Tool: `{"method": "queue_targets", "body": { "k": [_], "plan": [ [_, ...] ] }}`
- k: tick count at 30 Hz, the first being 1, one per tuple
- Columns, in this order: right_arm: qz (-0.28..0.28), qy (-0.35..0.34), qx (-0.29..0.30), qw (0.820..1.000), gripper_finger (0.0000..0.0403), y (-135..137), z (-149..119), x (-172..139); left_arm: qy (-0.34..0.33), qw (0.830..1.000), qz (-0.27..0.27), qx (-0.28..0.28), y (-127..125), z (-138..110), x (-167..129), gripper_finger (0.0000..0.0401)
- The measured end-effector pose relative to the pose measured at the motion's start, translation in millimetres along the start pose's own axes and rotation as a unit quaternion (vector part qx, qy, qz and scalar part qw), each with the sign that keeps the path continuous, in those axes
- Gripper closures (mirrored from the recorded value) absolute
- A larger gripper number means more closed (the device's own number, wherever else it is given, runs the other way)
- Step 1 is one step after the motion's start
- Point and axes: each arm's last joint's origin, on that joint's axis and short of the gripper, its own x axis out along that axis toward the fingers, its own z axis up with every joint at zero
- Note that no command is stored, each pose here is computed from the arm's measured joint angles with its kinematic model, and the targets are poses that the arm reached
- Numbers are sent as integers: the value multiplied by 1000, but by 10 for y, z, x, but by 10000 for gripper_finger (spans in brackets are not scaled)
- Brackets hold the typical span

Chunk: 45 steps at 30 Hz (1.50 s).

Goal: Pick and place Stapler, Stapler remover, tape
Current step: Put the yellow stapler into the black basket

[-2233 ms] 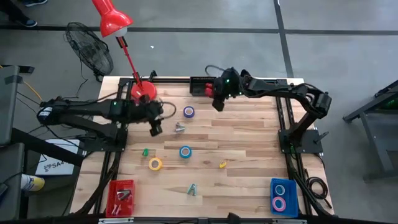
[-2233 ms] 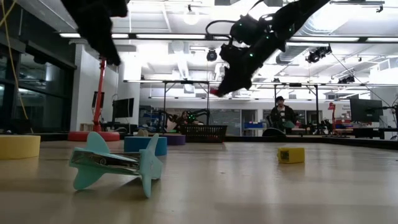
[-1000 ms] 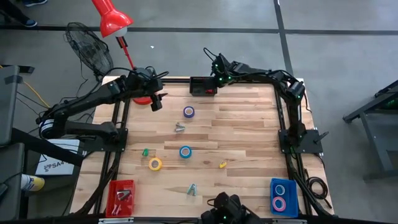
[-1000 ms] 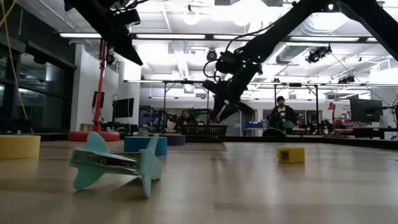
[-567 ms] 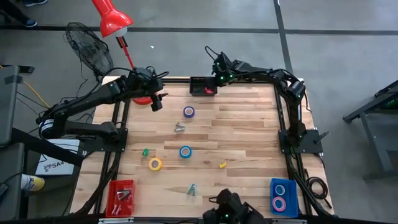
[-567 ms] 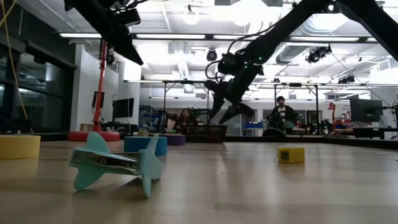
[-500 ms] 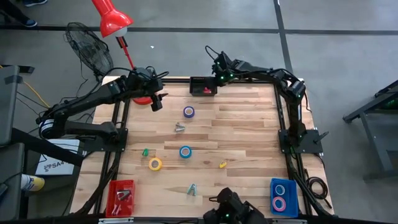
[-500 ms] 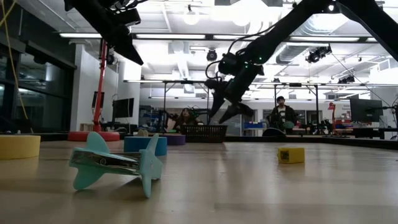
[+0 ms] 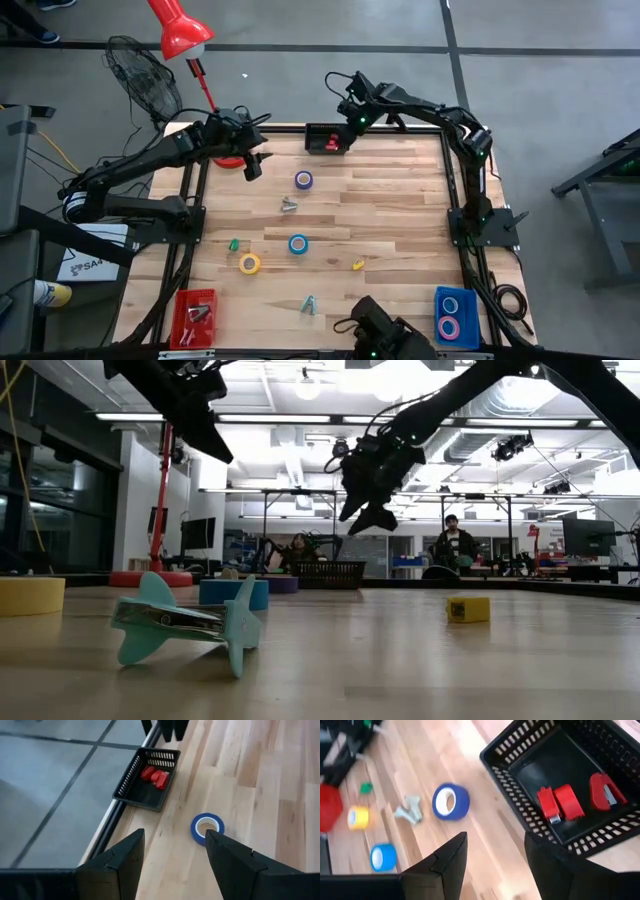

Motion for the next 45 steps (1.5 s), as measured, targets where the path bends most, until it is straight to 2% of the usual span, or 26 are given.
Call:
{"method": "queue_targets", "body": {
  "k": [4, 9, 18, 23, 26, 34, 39, 45],
  "plan": [
    [-3, 31, -32, 999, 216, 74, 12, -125, 0, 999, 1, -41, 1, 0, 0, 197],
    [-3, 67, -64, 996, 216, 179, -6, -215, 1, 998, 4, -64, 2, -1, 0, 197],
    [11, 101, -120, 988, 218, 486, -86, -167, 11, 997, -1, -79, -6, -21, 0, 197],
    [-23, 130, -136, 982, 219, 714, -179, -210, 22, 997, -15, -76, -20, -44, -2, 197],
    [-52, 146, -122, 980, 218, 832, -238, -240, 36, 997, -19, -67, -28, -71, -4, 197],
    [-95, 208, -33, 973, 218, 1026, -439, -128, 52, 996, -39, -62, -48, -106, -9, 197],
    [-134, 248, 14, 959, 218, 1112, -650, 49, 49, 996, -59, -45, -59, -107, -11, 197],
    [-170, 288, 41, 942, 218, 1289, -1024, 214, 54, 996, -73, -23, -71, -122, -14, 197]
  ]
}}
